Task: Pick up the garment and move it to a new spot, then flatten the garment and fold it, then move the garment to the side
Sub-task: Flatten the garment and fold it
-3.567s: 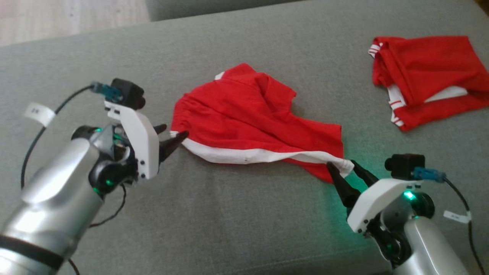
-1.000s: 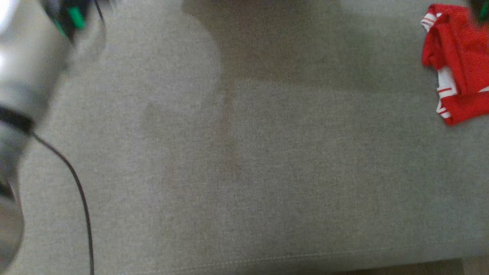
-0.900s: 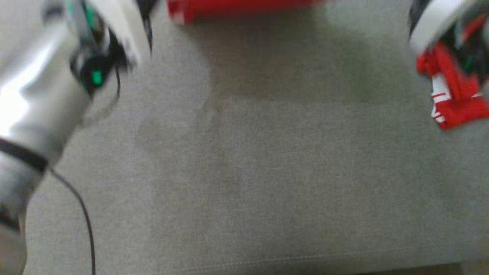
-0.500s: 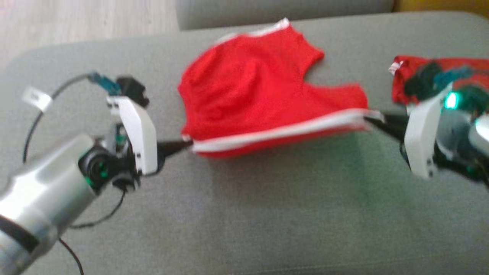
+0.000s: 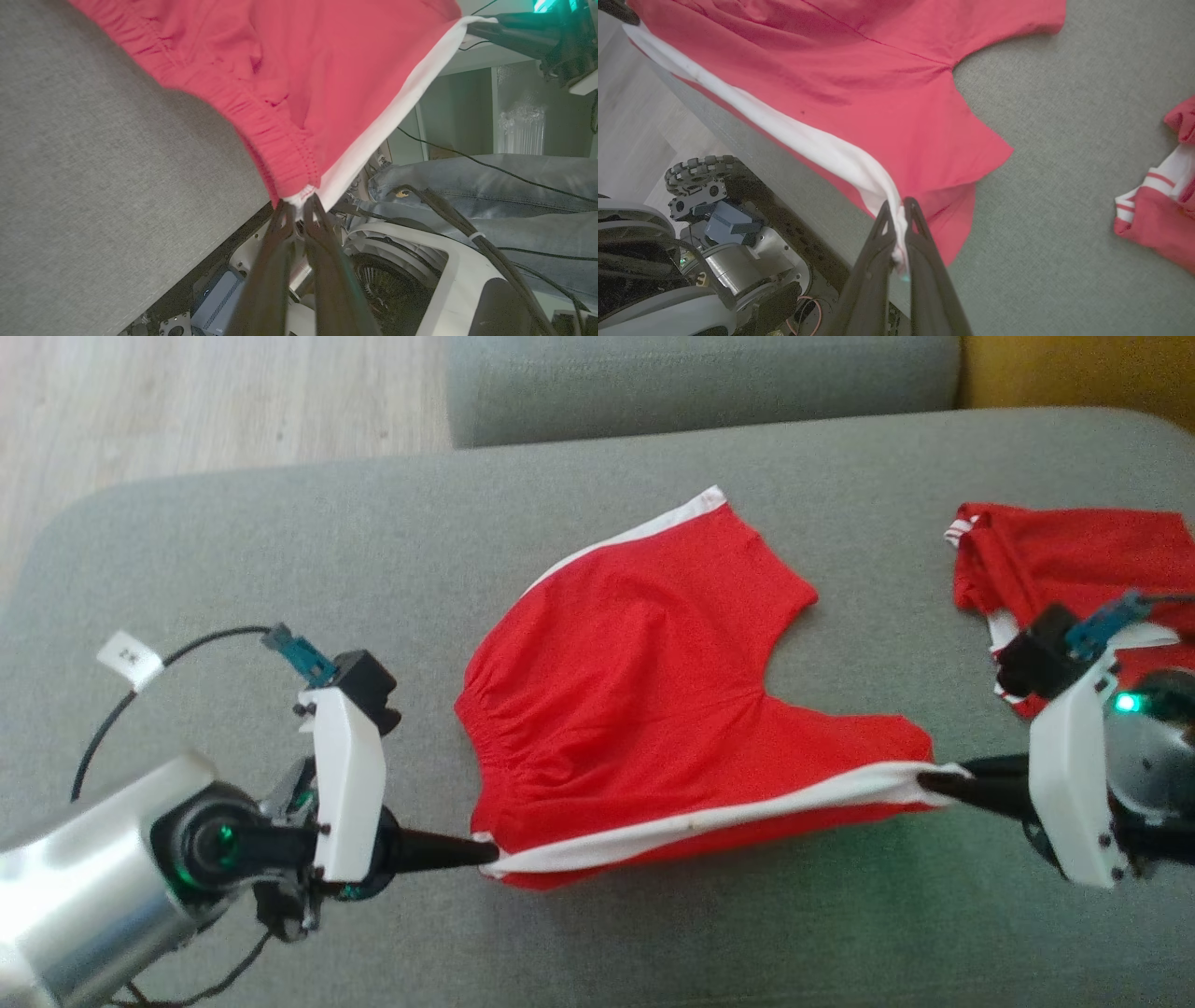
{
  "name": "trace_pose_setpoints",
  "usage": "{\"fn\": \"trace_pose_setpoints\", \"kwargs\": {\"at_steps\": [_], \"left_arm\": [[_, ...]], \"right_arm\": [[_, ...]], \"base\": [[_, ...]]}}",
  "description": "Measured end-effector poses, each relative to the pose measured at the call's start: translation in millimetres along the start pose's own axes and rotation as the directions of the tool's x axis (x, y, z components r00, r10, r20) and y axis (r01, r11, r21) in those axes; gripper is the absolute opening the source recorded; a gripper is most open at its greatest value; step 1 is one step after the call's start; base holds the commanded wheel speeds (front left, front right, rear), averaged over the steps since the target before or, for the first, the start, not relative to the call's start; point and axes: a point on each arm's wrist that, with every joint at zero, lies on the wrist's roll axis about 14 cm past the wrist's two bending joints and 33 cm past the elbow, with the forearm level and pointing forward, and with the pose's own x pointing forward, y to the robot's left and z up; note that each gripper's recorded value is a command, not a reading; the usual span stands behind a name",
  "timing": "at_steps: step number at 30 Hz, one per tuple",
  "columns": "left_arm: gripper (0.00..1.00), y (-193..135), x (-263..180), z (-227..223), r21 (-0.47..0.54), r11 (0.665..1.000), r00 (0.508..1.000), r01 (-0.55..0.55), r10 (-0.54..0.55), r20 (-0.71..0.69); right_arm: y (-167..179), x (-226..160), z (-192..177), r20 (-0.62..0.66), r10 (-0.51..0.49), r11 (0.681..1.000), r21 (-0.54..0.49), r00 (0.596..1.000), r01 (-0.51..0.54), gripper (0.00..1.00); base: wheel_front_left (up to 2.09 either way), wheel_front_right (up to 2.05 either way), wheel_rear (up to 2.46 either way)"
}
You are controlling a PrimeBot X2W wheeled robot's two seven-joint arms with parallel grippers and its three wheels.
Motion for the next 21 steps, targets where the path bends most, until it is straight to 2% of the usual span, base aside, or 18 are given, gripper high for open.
{"fn": "trace_pose_setpoints", "kwargs": {"at_steps": [3,10,13,21], "left_arm": [[0.0,2,-2,5,-0.035,0.999,1.0,0.014,-0.014,-0.011],[0.0,16,-13,57,-0.118,0.992,0.999,0.037,-0.032,0.041],[0.0,27,-10,68,-0.168,0.985,0.999,0.042,-0.037,0.033],[0.0,51,-2,109,-0.286,0.952,0.989,0.11,-0.076,0.128]], "right_arm": [[-8,4,12,0.007,0.006,1.0,0.009,1.0,-0.006,0.0],[-47,13,78,0.069,-0.007,0.999,0.035,0.998,0.005,0.0],[-61,27,98,0.076,-0.003,0.999,0.05,0.997,-0.001,0.0],[-93,78,125,0.051,0.019,0.996,0.09,0.999,-0.024,0.0]], "base": [[0.0,0.0,0.0],[0.0,0.0,0.0],[0.0,0.0,0.0],[0.0,0.0,0.0]]}}
